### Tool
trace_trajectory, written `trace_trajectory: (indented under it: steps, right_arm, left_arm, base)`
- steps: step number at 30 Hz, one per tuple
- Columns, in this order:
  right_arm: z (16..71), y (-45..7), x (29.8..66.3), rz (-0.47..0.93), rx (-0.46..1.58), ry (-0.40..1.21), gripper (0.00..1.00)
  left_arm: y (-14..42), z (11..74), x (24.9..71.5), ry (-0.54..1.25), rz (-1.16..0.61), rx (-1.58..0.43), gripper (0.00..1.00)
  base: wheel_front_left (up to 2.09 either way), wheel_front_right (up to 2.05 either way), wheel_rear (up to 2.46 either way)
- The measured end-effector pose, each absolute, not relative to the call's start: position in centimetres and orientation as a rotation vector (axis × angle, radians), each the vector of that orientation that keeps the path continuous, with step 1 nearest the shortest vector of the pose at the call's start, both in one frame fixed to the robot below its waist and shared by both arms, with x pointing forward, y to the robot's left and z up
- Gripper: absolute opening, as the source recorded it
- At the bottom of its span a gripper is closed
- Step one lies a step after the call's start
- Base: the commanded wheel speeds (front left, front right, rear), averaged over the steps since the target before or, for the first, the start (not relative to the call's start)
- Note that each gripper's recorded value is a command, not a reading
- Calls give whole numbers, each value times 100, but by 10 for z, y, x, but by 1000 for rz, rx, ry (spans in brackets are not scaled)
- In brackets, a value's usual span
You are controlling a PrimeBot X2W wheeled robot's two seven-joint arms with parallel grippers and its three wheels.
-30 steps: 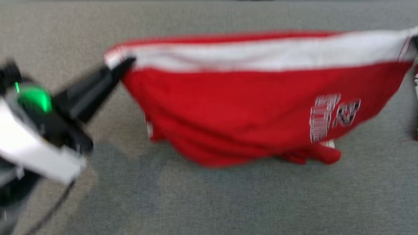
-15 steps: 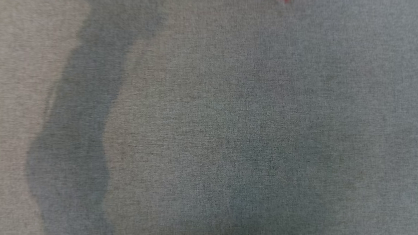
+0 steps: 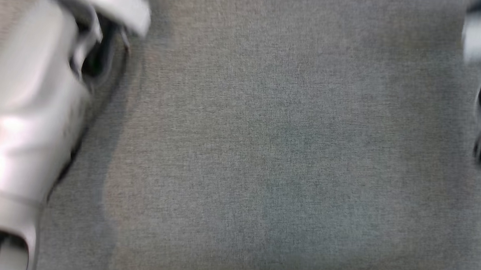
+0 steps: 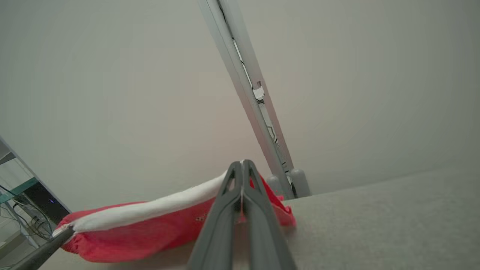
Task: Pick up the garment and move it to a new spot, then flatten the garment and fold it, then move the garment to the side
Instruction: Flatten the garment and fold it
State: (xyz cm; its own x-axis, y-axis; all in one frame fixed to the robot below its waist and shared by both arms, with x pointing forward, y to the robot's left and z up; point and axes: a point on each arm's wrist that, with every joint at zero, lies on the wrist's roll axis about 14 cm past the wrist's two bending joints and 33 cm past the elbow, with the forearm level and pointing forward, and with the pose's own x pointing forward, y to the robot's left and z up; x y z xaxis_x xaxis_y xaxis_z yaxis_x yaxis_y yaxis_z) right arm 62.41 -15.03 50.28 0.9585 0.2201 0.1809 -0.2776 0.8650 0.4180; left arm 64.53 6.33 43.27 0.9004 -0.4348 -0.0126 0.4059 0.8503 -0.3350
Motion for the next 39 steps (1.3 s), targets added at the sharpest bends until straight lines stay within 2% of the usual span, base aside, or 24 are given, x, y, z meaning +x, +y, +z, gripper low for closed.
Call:
trace_trajectory:
  steps: [6,10,17,20,24,29,34,39]
  right_arm:
    - [445,-157,530,229,505,21,0]
    - [421,-149,458,210,537,152,0]
    - [448,-155,352,165,580,173,0]
    - [471,-162,326,159,575,121,0]
    - [510,-169,338,202,529,-10,0]
    - [538,-155,395,297,494,-83,0]
    - [539,-132,470,402,424,-60,0]
    - [515,-96,535,505,354,33,0]
  left_arm:
    - [76,404,563,192,-467,-364,0]
    - [86,386,485,291,-421,-433,0]
    - [82,378,344,448,-353,-460,0]
    - [73,403,318,421,-358,-498,0]
    - [73,445,324,329,-358,-537,0]
    - [68,480,360,257,-391,-624,0]
    - [85,497,425,172,-334,-638,0]
    - [102,468,461,232,-260,-601,0]
  base:
    - [0,0,0]
    - [0,0,0]
    - [0,0,0]
    - [0,0,0]
    - [0,0,0]
    - [0,0,0]
    - [0,0,0]
    - [0,0,0]
